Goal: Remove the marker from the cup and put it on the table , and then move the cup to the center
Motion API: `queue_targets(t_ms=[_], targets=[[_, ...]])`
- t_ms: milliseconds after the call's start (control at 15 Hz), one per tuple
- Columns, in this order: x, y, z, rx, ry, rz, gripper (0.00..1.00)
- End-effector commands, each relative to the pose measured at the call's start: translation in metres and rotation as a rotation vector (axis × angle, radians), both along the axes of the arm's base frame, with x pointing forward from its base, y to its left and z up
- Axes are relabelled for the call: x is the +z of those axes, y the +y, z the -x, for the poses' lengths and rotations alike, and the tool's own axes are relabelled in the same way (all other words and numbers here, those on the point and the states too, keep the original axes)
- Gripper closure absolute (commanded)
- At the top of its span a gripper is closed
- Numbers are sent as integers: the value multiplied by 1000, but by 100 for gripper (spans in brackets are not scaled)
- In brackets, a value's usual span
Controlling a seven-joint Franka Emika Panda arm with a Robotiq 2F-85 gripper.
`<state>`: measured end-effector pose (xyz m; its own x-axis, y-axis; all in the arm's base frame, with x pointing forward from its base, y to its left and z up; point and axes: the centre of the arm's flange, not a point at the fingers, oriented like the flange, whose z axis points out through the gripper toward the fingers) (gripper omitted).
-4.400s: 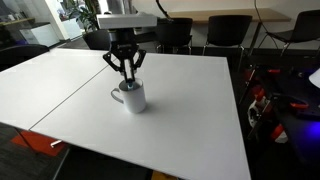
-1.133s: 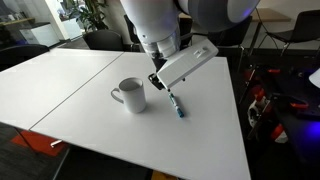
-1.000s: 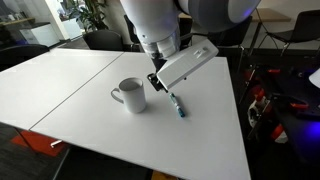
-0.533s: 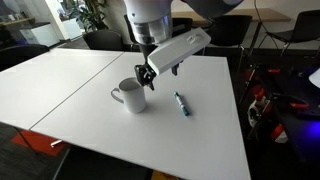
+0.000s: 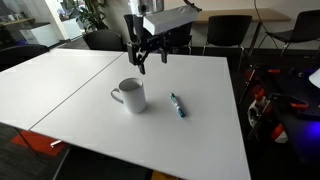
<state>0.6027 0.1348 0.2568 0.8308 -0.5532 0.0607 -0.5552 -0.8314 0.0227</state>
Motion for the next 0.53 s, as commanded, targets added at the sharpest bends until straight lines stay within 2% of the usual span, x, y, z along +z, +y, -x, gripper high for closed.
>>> queue_targets(t_ms=[0, 467], targets=[[15, -20, -11, 73, 5, -57, 0], [12, -33, -40, 198, -7, -103, 0]])
